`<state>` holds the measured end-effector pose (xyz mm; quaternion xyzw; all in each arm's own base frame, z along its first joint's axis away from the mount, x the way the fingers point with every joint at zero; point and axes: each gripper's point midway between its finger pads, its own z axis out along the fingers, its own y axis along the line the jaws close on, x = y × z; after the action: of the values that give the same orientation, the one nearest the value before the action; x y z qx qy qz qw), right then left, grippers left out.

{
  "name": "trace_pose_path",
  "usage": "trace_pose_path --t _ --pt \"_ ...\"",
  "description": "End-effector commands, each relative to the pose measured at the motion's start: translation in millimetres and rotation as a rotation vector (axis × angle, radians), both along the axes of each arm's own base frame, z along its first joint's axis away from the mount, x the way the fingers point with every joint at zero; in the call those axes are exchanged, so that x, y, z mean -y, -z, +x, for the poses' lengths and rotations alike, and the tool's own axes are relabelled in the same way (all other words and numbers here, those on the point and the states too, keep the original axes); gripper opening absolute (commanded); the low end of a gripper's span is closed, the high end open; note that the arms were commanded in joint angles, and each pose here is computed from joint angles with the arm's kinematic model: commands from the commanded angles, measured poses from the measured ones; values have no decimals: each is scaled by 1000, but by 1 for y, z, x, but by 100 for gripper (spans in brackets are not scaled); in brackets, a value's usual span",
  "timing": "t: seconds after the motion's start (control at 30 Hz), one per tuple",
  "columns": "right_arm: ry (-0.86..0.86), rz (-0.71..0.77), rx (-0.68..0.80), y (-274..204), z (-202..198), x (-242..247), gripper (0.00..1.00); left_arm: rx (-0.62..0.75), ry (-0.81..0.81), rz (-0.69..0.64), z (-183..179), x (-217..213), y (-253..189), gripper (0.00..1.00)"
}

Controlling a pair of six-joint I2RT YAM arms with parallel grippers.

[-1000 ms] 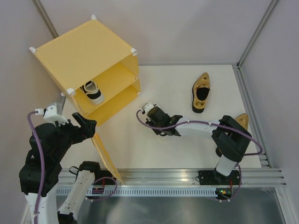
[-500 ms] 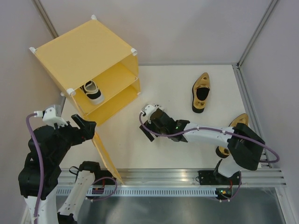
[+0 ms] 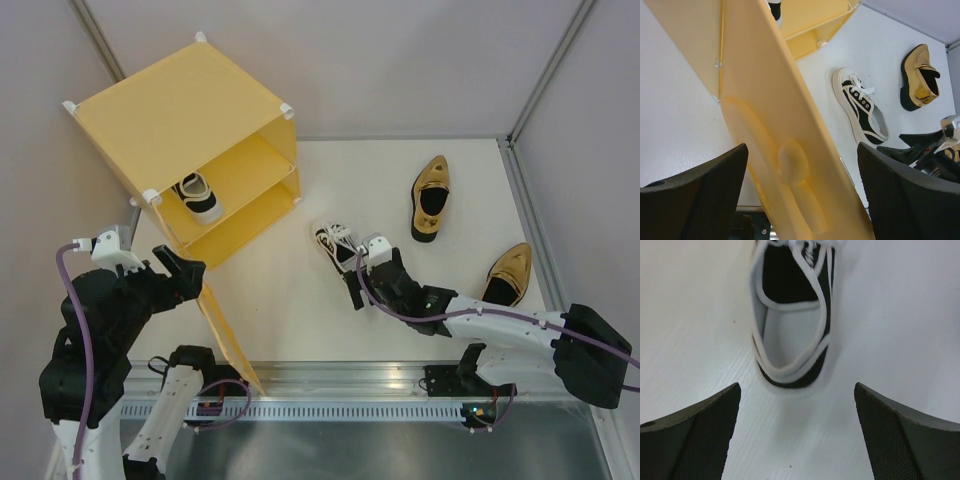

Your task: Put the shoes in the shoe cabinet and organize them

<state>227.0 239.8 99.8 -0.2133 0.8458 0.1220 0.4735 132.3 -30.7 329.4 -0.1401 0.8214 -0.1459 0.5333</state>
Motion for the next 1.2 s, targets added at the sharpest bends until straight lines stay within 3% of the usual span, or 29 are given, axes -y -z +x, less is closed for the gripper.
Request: trace_pose_path --t 0.0,0.2,0.97,1.13,1.17 --pt "107 108 29 7 7 5 98 -13 -4 34 0 -4 1 92" --pt "107 167 55 28 8 2 98 -11 -5 32 -1 -4 2 92" --pt "99 151 50 67 38 -21 97 -14 -3 28 0 -3 0 92" --pt "97 120 34 75 38 -21 83 -3 3 28 -2 -2 -1 92" --pt "90 114 37 75 38 -20 64 -6 2 32 -2 -3 0 92"
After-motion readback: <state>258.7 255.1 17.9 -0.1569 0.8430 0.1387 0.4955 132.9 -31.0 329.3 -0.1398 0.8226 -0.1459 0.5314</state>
